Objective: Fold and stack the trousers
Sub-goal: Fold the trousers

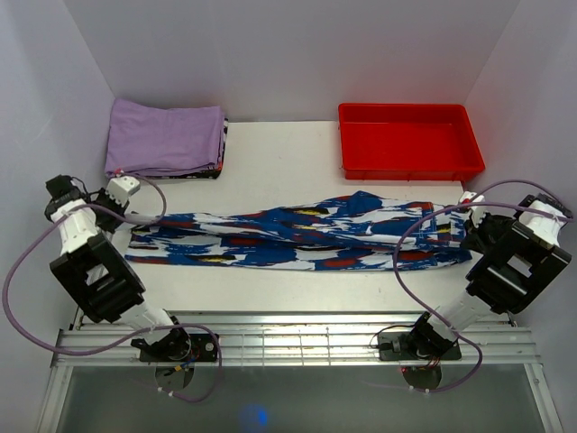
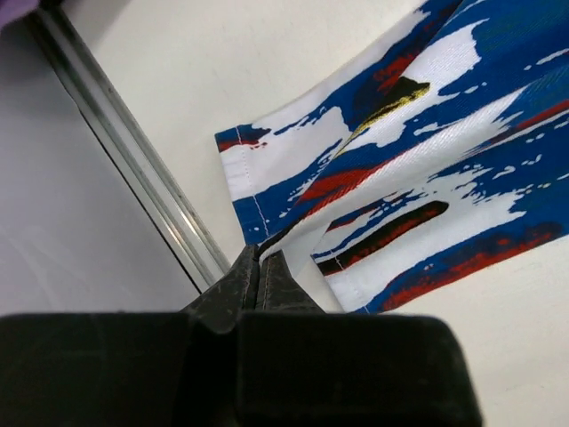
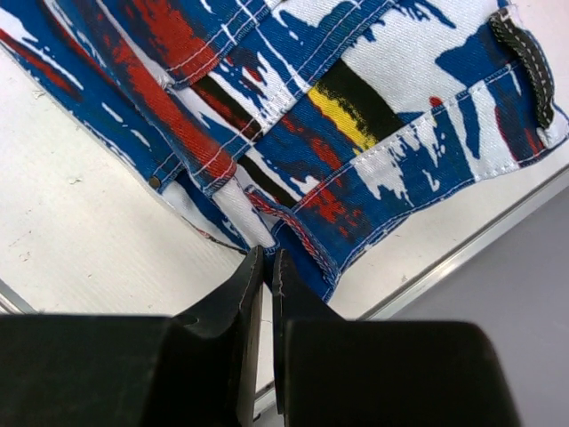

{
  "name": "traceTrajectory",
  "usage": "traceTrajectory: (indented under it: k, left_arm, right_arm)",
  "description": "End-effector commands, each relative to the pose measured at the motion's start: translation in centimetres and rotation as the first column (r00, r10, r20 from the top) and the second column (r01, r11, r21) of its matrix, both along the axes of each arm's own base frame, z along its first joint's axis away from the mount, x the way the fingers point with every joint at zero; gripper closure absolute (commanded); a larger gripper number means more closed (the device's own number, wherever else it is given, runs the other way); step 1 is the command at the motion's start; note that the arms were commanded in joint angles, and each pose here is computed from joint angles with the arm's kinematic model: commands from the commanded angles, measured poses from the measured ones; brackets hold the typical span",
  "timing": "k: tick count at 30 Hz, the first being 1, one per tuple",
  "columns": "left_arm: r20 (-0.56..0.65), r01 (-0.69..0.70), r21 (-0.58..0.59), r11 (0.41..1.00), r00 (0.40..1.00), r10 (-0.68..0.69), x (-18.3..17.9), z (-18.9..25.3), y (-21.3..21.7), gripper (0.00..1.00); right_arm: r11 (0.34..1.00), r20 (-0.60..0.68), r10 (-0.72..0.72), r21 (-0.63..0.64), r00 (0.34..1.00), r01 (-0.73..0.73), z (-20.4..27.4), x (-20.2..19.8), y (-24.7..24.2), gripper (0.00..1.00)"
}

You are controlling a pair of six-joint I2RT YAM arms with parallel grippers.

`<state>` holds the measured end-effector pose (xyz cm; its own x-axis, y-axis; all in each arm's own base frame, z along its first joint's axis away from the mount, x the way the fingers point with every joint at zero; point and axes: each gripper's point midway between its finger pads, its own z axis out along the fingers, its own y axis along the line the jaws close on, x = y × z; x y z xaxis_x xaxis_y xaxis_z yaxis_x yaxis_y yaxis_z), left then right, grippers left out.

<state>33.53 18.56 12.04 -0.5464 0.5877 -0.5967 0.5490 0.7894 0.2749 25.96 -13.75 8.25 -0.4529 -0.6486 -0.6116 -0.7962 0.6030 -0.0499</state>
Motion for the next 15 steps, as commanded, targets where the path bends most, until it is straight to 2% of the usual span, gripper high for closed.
traceTrajectory:
  k: [1, 3, 4, 7, 10, 12, 13, 15]
  left_arm:
    - [-0.075, 0.033, 0.047, 0.998, 0.997, -0.029, -4.5, -3.5, -0.4, 1.00]
    - [-0.124, 0.079, 0.037, 0.996, 0.990, -0.074, -6.4, -5.9, -1.7, 1.00]
    - [-0.177, 0.086, -0.004, 0.996, 0.980, -0.085, -8.5, -8.5, -3.4, 1.00]
    - [-0.213, 0.060, 0.044, 0.997, 0.976, -0.049, -10.0, -12.0, -3.2, 1.00]
    - [-0.306, 0.004, 0.072, 0.997, 0.952, 0.019, -11.8, -15.8, -2.4, 1.00]
    - [-0.358, -0.030, 0.051, 0.998, 0.933, 0.046, -12.5, -16.9, -2.0, 0.90]
    - [-0.362, -0.043, 0.039, 0.998, 0.931, 0.054, -12.7, -16.8, -1.5, 0.76]
    - [-0.339, -0.044, -0.015, 0.999, 0.940, 0.036, -12.3, -15.4, -1.3, 0.64]
  right_arm:
    - [0.997, 0.074, -0.034, -0.071, 0.997, 0.039, 1.1, 1.9, -2.6, 0.92]
    - [0.997, 0.070, -0.056, -0.058, 0.996, 0.060, 1.0, 2.0, -2.6, 0.92]
    - [0.997, 0.065, -0.059, -0.051, 0.996, 0.062, 0.8, 2.0, -2.5, 0.92]
    - [0.996, 0.058, -0.069, -0.047, 0.996, 0.072, 0.3, 1.7, -2.3, 0.92]
    - [0.994, 0.052, -0.073, -0.072, 0.996, 0.077, -0.1, 1.5, -2.7, 0.92]
    - [0.993, 0.051, -0.075, -0.086, 0.996, 0.079, -0.1, 1.6, -3.0, 0.92]
    - [0.993, 0.042, -0.083, -0.083, 0.996, 0.087, -0.1, 1.6, -3.1, 0.92]
    - [0.992, 0.052, -0.086, -0.090, 0.995, 0.091, 0.3, 2.0, -3.4, 0.92]
